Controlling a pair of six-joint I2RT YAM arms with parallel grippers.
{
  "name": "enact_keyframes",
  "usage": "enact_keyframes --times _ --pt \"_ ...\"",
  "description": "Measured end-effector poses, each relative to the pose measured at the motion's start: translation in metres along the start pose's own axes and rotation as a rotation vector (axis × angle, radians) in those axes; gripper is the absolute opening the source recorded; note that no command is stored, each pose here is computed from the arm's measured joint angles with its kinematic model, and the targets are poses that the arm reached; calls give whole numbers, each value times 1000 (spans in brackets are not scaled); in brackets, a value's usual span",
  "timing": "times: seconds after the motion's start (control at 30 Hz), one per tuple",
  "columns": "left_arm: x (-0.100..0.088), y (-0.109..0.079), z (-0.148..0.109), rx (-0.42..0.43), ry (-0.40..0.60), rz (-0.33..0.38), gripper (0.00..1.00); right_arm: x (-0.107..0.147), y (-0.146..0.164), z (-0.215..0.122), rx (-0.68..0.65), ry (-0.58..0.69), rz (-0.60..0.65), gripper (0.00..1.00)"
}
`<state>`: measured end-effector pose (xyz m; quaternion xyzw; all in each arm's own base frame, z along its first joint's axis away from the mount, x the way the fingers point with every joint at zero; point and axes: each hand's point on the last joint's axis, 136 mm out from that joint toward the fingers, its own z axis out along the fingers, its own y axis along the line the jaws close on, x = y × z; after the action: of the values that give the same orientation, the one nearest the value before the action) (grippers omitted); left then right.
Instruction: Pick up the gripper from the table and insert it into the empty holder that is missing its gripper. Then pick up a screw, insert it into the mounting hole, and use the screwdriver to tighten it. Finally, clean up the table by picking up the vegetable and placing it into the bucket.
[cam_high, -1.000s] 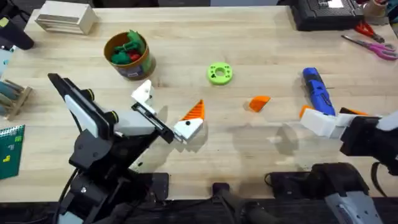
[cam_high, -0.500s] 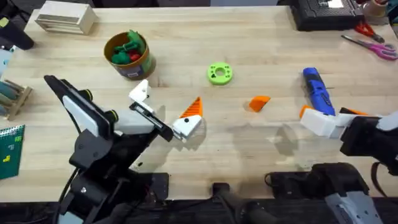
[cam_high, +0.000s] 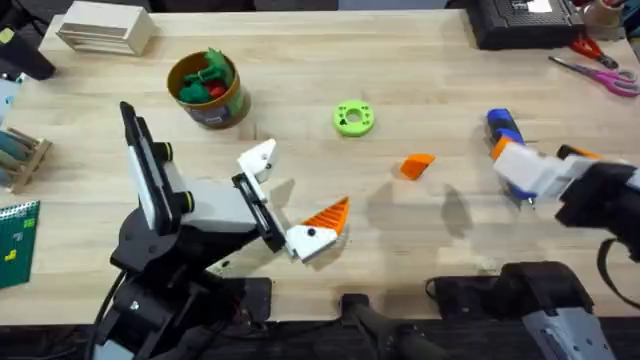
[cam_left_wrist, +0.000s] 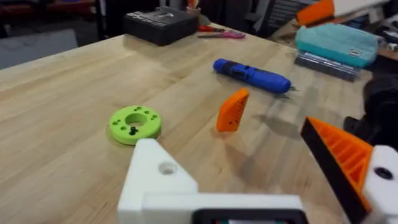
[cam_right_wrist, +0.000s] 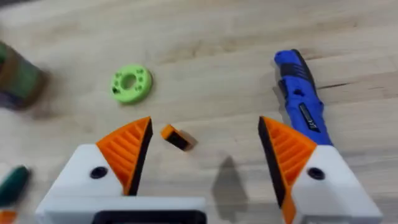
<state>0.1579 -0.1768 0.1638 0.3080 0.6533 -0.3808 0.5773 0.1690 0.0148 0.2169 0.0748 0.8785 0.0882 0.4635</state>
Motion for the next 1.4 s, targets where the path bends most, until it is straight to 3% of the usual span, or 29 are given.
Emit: enact_keyframes --times 0.17,0.27,0.4,0.67,0.87,1.07,1.4 --pt "1 -5 0 30 4 0 987 -6 1 0 -6 -24 134 990" --pt "1 -6 0 36 5 -1 987 -14 4 0 -22 -54 149 990" --pt "1 -7 0 40 6 -1 987 -13 18 9 -95 4 56 992" --pt "1 -8 0 47 7 -1 987 0 42 28 -181 336 -126 991" --pt "1 -8 0 49 7 -1 987 13 58 47 -237 516 -319 991" --pt "1 -9 0 50 7 -1 987 26 55 73 -232 619 -396 991" --pt "1 -9 0 50 7 -1 987 69 66 111 -277 820 -631 991"
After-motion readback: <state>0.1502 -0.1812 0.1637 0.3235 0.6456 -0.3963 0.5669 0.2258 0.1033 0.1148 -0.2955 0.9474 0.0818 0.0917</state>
